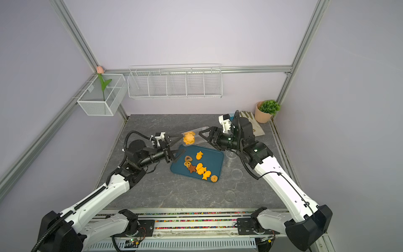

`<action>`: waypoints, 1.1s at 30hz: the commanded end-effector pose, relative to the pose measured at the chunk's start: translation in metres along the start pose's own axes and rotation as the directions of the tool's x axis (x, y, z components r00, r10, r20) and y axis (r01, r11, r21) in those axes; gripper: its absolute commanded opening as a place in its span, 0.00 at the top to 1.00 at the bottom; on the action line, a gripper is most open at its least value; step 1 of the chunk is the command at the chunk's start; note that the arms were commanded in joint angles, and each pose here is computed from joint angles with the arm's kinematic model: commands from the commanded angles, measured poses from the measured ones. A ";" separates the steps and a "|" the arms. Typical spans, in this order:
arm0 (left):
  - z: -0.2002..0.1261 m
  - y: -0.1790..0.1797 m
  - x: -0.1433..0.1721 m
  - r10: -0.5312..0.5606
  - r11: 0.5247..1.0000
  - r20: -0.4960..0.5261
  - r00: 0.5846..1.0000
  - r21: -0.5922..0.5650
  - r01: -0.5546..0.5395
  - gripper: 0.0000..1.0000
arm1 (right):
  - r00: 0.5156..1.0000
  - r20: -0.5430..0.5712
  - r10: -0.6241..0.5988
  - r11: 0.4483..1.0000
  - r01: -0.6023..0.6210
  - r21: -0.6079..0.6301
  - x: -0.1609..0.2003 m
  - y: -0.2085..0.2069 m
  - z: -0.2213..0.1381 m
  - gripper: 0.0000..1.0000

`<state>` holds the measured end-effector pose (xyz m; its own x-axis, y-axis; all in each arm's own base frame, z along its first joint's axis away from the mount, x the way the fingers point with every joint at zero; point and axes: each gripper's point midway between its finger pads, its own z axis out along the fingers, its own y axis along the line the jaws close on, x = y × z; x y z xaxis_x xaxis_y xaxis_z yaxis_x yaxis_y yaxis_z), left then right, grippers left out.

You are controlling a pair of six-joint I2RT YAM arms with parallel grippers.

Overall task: Pour the cookies out of the jar
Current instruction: Pick up the jar from the center of the board.

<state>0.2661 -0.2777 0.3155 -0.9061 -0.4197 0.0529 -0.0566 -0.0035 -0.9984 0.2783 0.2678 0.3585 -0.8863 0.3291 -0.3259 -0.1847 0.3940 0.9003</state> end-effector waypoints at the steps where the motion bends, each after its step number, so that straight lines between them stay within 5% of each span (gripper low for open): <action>1: 0.010 -0.046 0.012 0.043 0.991 -0.059 0.997 0.131 -0.035 0.00 | 0.999 -0.016 0.049 0.994 -0.051 -0.095 0.003 0.020 -0.005 0.37; 9: 0.025 -0.064 0.017 0.041 0.977 -0.137 0.990 0.211 -0.011 0.01 | 0.996 -0.068 0.061 0.990 -0.069 -0.121 0.012 0.018 0.001 0.37; 33: 0.010 -0.053 0.024 0.034 0.984 -0.223 0.974 0.176 0.006 0.01 | 0.988 -0.140 0.061 0.976 -0.088 -0.197 0.023 0.023 0.003 0.37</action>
<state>0.2629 -0.2999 0.3578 -0.9686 -0.2459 0.0361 0.0009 -0.1485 -0.9889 0.2636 0.2856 0.3611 -0.9304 0.2472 -0.2705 -0.2092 0.2479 0.9459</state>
